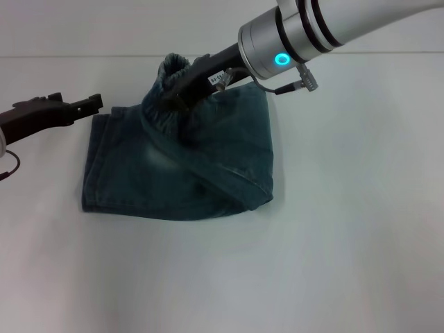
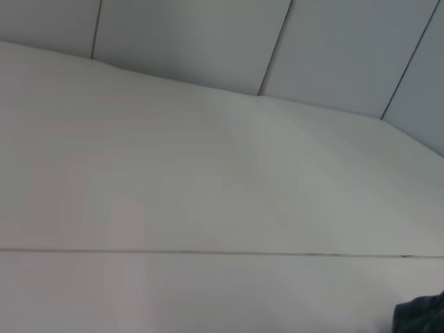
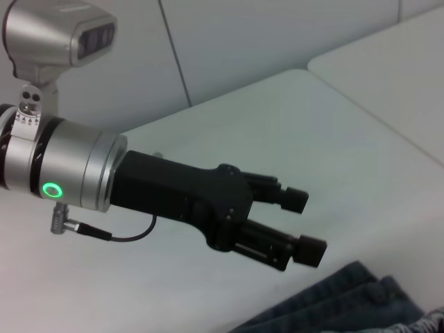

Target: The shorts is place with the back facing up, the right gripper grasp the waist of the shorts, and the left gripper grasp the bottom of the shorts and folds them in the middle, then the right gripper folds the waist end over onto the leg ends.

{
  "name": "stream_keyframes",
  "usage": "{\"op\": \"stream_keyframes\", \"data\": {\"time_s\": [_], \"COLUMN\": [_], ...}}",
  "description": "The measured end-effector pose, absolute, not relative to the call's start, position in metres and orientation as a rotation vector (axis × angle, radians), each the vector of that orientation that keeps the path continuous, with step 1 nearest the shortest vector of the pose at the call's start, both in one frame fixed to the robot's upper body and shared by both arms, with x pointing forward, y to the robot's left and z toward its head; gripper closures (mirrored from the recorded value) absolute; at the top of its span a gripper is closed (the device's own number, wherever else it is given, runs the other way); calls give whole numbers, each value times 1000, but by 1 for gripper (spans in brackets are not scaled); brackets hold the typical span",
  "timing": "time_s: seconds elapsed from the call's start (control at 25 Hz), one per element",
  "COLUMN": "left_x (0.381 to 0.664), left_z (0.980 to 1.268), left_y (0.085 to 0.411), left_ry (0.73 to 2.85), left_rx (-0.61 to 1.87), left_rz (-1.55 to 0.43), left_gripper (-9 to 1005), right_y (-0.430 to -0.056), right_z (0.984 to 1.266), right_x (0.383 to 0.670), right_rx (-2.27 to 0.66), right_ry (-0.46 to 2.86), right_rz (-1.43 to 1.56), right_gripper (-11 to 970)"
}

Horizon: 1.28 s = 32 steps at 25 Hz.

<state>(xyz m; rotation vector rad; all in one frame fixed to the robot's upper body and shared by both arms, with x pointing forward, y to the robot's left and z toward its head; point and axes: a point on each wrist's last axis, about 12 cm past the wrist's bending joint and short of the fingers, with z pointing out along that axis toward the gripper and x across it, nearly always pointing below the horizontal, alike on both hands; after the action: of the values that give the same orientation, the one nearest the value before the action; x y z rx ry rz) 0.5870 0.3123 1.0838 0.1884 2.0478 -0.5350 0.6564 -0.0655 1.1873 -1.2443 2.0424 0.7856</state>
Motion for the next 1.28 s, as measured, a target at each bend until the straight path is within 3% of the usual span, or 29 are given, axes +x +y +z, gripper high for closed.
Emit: {"op": "stream_keyframes", "data": {"time_s": [0.44,0.72,1.04,1.28], "left_x": [590,592,597,599], "left_z": [1084,1082,1086,1091], "left_y": [310,312,311,304], "left_ry": [2054,2059,2042,2020], "left_rx": [196,187,177,182], "left_rz": [-509,-477,-467,-523], "left_gripper": [66,66,79,82], "right_y": [-48,-49,-103,-144], "right_z": [1191,1197,1188,1173], "right_x": [660,666,648,630], "right_rx": [-1423,-1397,-1106,-904], "right_ry": [1844,1724,1643,1664], "right_rz": [610,558,667,770], "right_gripper": [779,529,399,387]}}
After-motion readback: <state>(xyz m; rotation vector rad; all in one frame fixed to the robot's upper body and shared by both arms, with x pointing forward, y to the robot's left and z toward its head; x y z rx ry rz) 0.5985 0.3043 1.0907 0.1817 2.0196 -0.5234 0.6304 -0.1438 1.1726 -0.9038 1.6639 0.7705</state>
